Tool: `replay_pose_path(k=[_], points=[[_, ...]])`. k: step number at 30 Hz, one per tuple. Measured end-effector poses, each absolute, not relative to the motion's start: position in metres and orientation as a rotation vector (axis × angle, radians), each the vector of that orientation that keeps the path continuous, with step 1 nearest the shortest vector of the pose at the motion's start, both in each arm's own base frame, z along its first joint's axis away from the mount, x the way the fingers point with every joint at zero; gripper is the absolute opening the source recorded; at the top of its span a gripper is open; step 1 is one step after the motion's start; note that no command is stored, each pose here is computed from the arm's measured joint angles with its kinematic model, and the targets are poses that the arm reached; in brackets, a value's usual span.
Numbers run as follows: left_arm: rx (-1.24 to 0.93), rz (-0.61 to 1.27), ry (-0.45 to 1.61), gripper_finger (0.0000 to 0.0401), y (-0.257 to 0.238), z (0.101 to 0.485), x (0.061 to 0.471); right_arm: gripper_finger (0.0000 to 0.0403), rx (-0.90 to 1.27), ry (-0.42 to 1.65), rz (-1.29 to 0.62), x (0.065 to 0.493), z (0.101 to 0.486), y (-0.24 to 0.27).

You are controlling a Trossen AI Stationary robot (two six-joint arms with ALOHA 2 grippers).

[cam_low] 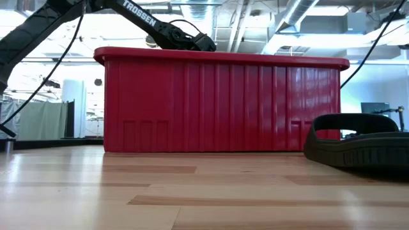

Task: Pick and place slides into bin
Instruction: Put the black slipper into the red container

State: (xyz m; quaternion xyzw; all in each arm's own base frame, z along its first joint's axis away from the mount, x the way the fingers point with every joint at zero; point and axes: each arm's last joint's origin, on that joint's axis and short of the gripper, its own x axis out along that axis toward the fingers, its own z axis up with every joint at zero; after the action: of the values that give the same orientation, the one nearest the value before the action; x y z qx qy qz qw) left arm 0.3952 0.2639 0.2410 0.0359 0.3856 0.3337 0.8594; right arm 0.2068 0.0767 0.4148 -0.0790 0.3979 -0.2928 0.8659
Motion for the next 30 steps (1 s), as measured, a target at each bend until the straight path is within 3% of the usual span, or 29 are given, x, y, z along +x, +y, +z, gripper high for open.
replay_pose_path(k=[14, 30], points=[[0.013, 0.699, 0.787, 0.0151, 0.266, 0.2407, 0.3937, 0.0207, -0.156, 0.845, -0.601, 0.2067, 0.4145, 0.077], [0.084, 0.678, 0.767, 0.0151, 0.2656, 0.2439, 0.3973, 0.0207, -0.155, 0.845, -0.601, 0.2067, 0.4145, 0.0771]])
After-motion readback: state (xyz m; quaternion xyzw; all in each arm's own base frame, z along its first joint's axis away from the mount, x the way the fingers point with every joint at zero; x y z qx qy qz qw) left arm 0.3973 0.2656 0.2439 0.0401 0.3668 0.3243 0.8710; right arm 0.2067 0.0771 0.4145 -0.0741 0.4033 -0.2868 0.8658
